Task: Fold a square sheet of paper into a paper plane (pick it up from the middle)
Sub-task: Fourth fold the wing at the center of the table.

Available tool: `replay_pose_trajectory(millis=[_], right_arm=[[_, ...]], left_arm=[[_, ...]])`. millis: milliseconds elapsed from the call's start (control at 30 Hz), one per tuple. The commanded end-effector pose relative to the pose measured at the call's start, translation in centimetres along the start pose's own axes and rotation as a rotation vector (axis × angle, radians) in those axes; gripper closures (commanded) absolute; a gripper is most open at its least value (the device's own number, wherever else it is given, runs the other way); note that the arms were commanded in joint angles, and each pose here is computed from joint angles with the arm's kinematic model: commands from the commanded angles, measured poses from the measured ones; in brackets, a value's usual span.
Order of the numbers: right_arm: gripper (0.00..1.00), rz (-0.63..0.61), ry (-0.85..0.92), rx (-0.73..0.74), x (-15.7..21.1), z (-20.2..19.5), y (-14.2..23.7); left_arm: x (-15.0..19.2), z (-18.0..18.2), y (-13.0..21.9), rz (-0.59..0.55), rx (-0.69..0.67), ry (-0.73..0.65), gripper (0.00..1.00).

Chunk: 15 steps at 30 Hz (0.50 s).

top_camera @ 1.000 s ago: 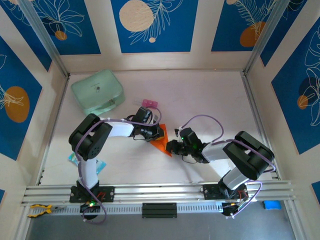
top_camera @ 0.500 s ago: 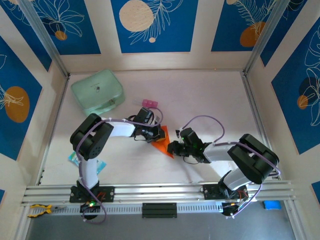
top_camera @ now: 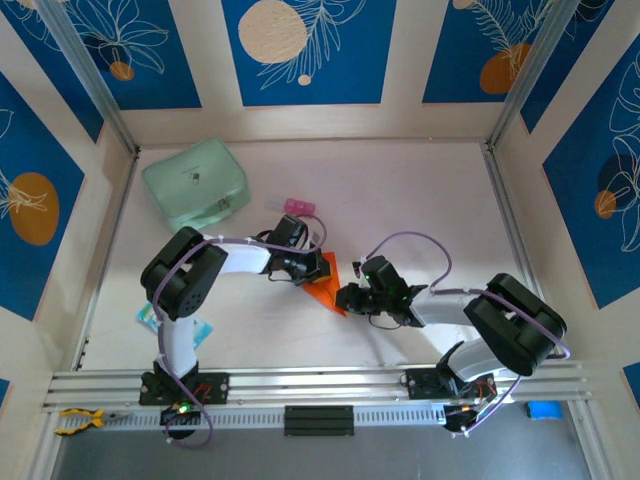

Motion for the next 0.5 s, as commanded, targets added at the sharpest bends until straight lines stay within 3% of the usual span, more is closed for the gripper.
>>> replay_pose_trajectory(millis=[0, 467], right_arm=[[0.87, 0.044, -0.032, 0.011, 0.8, -0.6, 0.3], [0.92, 0.081, -0.102, 0.046, 1.9, -2.1, -0.1]], left_arm=[[-0.1, 1.1, -0.7, 0.013, -0.040, 0.001, 0.89], [-0.1, 0.3, -0.4, 0.015, -0.009, -0.016, 0.88]])
Point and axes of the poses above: each hand's point on the last joint's axis, 136 mm out from that joint toward the fingers, its own y axis back along the fingers, its own z axis along the line the jaws close on, x = y × z, the point moved 6 cm from there along y, back along the fingers
